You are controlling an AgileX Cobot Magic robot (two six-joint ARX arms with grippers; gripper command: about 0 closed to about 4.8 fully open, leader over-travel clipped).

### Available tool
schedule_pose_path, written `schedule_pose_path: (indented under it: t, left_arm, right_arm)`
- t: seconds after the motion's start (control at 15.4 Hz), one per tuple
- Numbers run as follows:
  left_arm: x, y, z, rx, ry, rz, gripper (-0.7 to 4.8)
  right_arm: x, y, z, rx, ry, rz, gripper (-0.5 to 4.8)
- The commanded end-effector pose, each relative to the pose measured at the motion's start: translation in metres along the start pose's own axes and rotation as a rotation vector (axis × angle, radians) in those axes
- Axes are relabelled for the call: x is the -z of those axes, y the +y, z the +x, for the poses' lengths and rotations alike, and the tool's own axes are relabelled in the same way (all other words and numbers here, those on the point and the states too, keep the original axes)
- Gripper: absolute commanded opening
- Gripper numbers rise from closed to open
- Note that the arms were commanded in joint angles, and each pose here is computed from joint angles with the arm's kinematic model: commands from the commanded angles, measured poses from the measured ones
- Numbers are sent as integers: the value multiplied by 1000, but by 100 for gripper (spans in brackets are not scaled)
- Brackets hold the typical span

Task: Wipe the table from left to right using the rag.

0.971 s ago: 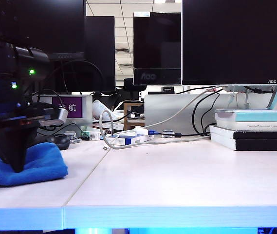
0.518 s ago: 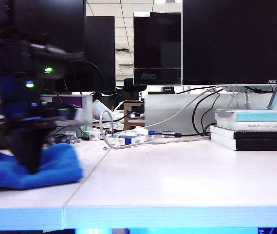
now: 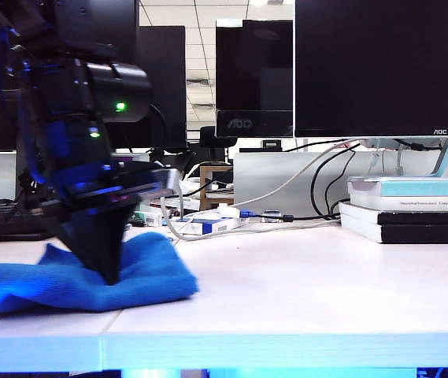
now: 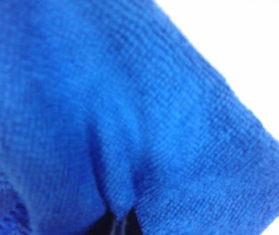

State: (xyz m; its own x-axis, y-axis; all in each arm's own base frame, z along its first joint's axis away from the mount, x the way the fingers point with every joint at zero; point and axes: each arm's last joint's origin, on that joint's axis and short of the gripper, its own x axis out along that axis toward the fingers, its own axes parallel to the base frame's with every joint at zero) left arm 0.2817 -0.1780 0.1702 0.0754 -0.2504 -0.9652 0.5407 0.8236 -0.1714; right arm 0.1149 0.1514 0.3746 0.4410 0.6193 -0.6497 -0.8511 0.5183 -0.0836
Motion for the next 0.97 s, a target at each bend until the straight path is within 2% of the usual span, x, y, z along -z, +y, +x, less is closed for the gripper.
schedule_pose_path:
  t: [0.06,0.32,0.58,0.78,0.97]
  left_arm:
    - [3,-16,17,40,28,10,-6]
    - [-5,-38,15,56,-11,50,-6]
    - [-19,-45,8,63,-62,50,-6]
    - [-27,-51,20,66,-30,61,-6]
    - [-29,-68,30,78,-11,106,-6]
  right_arm:
    - [0,0,-2,5,0,2,-1]
    - [1,0,-2,3,14,9,-1]
    - [2,0,-6,4,5,9,-1]
    - [2,1,-7,5,1,8,-1]
    - [4,0,-8,38,14,49,-1]
